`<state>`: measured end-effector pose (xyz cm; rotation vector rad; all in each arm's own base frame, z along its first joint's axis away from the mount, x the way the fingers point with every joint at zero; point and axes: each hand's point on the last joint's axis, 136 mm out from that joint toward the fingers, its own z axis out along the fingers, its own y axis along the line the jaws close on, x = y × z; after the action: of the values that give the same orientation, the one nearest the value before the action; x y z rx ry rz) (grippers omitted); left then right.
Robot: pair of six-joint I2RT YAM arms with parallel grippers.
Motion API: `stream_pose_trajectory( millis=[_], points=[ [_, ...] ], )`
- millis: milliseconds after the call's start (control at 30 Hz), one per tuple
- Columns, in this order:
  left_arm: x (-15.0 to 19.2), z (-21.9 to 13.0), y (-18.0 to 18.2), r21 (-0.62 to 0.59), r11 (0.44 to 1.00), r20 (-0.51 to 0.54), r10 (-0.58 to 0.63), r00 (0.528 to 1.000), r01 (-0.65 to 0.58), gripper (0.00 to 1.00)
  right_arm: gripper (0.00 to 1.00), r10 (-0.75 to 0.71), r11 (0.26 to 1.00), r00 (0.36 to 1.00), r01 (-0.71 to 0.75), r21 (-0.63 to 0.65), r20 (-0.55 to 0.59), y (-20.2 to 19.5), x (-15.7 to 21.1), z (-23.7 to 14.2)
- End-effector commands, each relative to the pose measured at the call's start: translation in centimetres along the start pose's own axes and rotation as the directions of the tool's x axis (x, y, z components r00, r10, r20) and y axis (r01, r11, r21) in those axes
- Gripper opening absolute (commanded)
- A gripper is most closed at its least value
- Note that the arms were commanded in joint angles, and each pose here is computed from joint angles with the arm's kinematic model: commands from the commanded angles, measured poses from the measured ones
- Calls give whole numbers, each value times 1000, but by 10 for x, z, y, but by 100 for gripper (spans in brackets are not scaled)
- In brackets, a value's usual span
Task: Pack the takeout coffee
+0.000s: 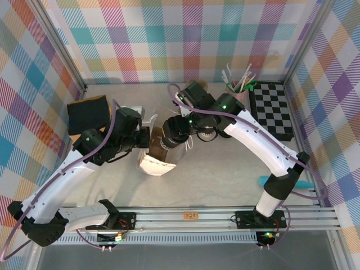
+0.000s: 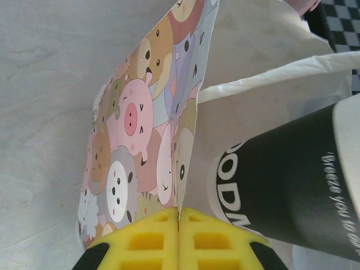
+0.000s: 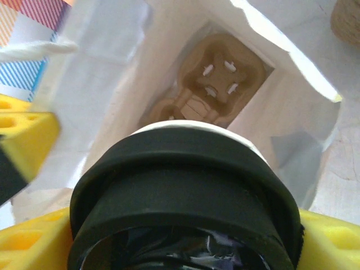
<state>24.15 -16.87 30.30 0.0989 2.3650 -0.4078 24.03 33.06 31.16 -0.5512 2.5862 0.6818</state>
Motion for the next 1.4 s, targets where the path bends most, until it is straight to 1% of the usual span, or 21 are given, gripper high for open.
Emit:
stream_pose_trajectory(
  millis=[0,133,233,433,600,700,867,1133,1367],
  points=[
    [-7,-7,-11,52,999,47,2,999,-4,0,77,20,1000,998,-19,-18,54,4,1,-17],
    [-4,-3,-24,100,995,22,15,1000,-17,0,77,25,999,999,-24,-22,43,7,12,-14],
    [4,-1,-32,107,993,1,48,999,-47,0,77,26,1000,999,-26,-3,31,6,20,-8],
    [8,-2,-33,109,993,-11,57,998,-55,0,76,40,999,999,-41,19,36,3,36,0],
    [17,1,-35,124,991,-51,64,997,-57,0,76,48,998,998,-49,35,27,3,51,7],
    [23,2,-33,120,991,-73,71,995,-62,0,75,58,996,997,-61,71,44,-2,55,8],
    [31,3,-33,124,990,-107,75,991,-62,0,75,78,991,990,-91,103,121,-13,49,5],
    [38,5,-31,120,992,-135,59,989,-42,0,76,72,993,985,-85,82,159,-6,37,15],
    [37,5,-34,134,991,-129,5,992,13,0,76,49,996,977,-64,64,206,-1,24,20]
  ],
)
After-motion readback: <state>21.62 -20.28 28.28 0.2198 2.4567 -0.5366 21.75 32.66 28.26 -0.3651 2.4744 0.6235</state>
